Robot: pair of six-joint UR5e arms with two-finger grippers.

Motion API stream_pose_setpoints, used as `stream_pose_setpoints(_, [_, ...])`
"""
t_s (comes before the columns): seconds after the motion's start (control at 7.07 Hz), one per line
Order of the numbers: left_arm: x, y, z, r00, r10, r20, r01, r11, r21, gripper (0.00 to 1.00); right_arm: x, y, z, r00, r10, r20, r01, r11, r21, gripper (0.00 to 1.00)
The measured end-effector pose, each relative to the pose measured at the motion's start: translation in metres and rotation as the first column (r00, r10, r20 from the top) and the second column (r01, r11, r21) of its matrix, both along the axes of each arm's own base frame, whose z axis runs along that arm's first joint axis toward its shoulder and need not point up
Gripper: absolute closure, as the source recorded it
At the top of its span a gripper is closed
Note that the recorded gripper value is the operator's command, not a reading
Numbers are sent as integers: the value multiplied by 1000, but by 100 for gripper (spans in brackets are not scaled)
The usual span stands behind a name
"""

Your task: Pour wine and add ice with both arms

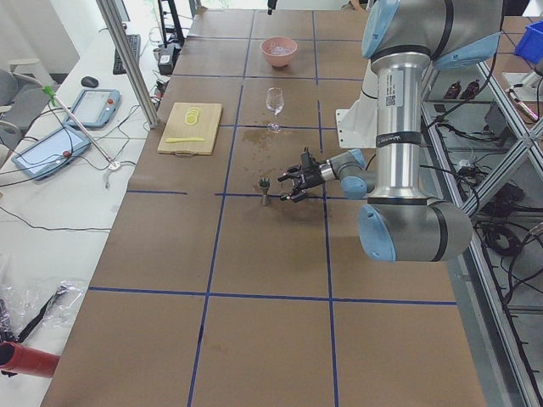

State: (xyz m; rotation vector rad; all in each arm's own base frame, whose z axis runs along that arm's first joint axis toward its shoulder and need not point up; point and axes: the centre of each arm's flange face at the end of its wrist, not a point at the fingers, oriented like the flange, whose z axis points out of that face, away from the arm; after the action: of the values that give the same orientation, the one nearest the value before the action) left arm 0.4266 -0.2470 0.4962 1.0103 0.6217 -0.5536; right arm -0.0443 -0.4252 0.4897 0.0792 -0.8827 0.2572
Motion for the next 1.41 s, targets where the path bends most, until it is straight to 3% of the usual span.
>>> stream_pose_setpoints(0.85, [7, -35, 8, 995, -97, 19, 96, 995, 36, 7, -8, 2, -3, 1000, -16, 4, 16, 1000, 6, 0])
stream_pose_setpoints(1.41, [28, -49, 14, 993, -117, 27, 116, 993, 38, 14, -8, 2, -3, 1000, -16, 4, 16, 1000, 7, 0])
